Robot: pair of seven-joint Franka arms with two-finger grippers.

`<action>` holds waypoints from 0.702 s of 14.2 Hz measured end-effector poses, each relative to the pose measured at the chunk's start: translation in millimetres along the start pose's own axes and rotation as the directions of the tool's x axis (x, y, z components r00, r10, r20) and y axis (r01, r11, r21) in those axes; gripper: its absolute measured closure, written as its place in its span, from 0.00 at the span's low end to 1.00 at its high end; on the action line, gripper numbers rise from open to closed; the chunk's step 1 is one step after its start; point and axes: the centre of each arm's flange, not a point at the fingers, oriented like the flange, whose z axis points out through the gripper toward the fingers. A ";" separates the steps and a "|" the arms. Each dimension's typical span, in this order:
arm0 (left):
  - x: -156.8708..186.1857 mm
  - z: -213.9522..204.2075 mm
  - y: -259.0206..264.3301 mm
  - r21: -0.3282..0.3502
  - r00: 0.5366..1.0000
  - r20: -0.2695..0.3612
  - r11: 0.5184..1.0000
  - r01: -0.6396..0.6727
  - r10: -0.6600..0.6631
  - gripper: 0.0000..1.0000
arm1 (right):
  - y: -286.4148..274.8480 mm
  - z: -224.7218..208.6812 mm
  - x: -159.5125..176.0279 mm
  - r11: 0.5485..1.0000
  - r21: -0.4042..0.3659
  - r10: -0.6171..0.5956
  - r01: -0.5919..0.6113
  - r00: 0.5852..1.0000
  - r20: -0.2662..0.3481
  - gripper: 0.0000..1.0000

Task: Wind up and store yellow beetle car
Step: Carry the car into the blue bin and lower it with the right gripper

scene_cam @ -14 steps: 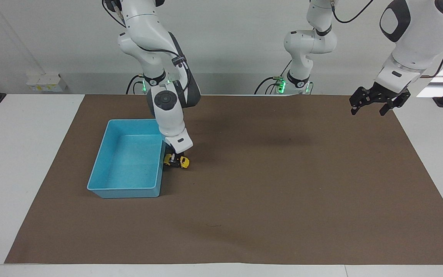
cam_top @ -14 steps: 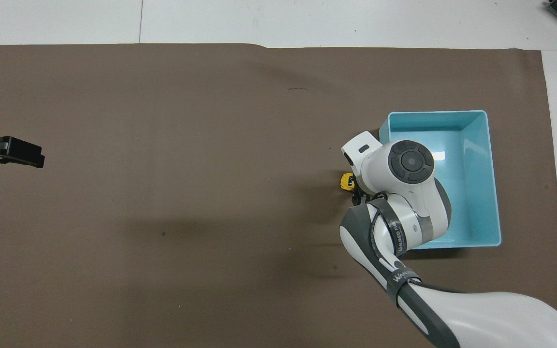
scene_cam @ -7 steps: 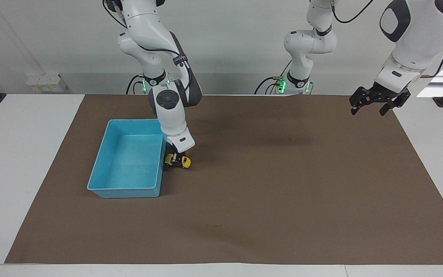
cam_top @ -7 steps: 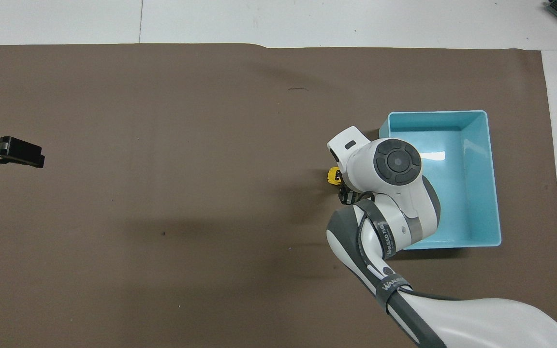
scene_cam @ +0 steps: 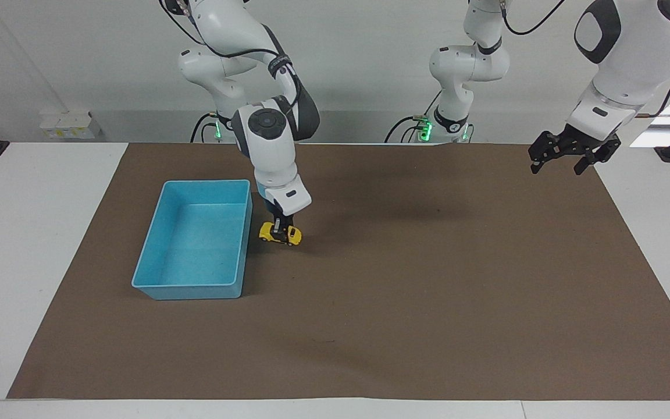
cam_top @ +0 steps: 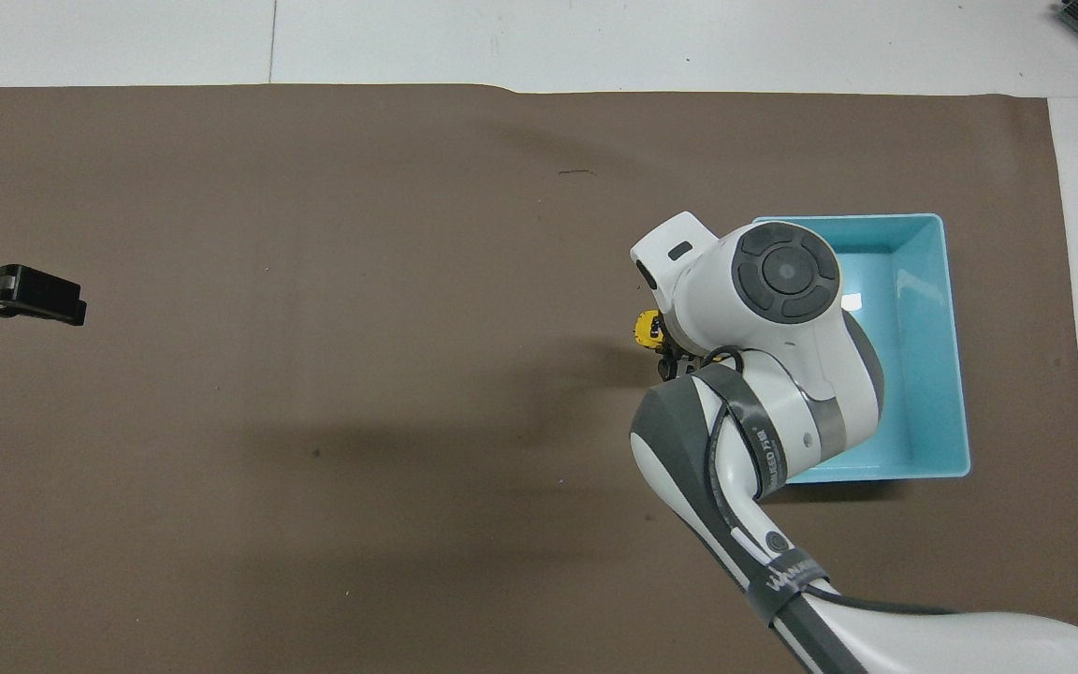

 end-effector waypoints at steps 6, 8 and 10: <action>0.0 0.0 0.0 0.000 1.000 0.000 1.000 0.000 0.000 0.00 | 15.3 -44.5 -57.4 1.000 0.007 -0.029 0.029 1.000 0.011 0.55; 0.0 0.0 0.0 0.000 1.000 0.000 1.000 0.000 0.000 0.00 | 32.8 -48.7 -103.4 0.996 0.020 -0.083 0.083 0.996 0.018 0.55; 0.0 0.0 0.0 0.000 1.000 0.000 1.000 0.000 0.000 0.00 | 44.8 -51.7 -150.1 0.990 0.044 -0.138 0.137 0.990 0.022 0.55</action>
